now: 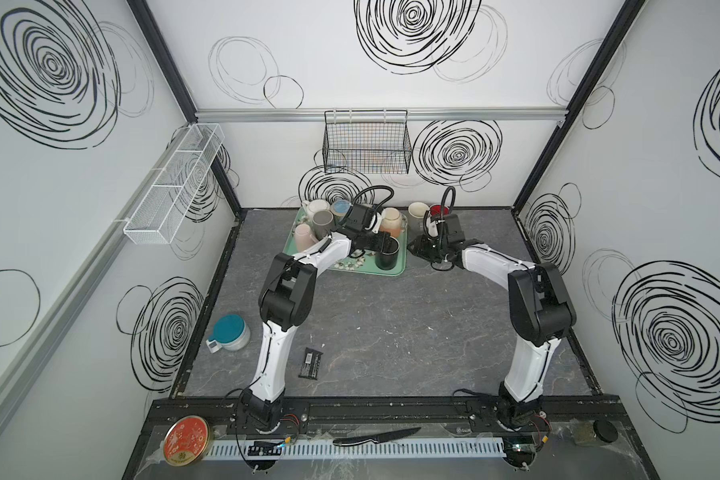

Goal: Turn the mug right side up
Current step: Move the mug to the tray, then rotate the mug on the tray.

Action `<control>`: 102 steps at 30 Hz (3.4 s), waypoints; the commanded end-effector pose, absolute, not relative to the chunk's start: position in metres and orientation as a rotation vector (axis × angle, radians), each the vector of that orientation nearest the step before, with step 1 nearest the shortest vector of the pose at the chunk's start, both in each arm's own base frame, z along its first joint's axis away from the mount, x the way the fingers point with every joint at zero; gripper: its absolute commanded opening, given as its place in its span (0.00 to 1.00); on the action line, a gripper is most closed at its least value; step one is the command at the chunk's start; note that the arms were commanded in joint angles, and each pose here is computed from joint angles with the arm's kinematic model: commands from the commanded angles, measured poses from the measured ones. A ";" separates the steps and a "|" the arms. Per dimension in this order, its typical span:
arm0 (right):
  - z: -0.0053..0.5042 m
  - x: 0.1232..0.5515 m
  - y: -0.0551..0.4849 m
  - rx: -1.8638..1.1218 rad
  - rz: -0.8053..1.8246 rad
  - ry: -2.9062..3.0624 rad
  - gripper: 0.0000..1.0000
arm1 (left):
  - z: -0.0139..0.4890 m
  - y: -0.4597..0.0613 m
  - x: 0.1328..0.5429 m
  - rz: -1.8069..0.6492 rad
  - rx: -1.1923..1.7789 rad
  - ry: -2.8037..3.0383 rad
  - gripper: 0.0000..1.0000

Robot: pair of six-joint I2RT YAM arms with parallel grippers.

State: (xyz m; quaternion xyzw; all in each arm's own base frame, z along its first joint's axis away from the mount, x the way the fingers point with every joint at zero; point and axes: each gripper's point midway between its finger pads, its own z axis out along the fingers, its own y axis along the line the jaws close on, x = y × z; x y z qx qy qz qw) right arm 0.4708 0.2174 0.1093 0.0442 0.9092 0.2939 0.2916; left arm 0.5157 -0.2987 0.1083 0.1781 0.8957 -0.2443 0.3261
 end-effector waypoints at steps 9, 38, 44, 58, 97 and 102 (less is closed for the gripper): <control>0.143 0.518 0.255 -0.056 0.901 2.331 0.42 | 0.159 -0.269 0.488 -0.700 0.373 2.239 0.57; 0.107 0.526 0.298 -0.448 0.997 2.412 0.27 | 0.080 -0.297 0.438 -1.015 0.022 2.302 0.54; 0.103 0.521 0.286 -0.438 0.960 2.456 0.27 | 0.083 -0.280 0.447 -0.992 -0.026 2.292 0.54; 0.103 0.511 0.258 -0.331 0.861 2.549 0.27 | 0.098 -0.274 0.470 -0.975 -0.055 2.260 0.54; 0.072 0.453 0.265 -0.320 1.004 2.680 0.23 | 0.085 -0.266 0.466 -0.897 -0.077 2.309 0.54; 0.071 0.441 0.282 -0.350 1.042 2.681 0.23 | 0.091 -0.264 0.473 -0.895 -0.084 2.299 0.54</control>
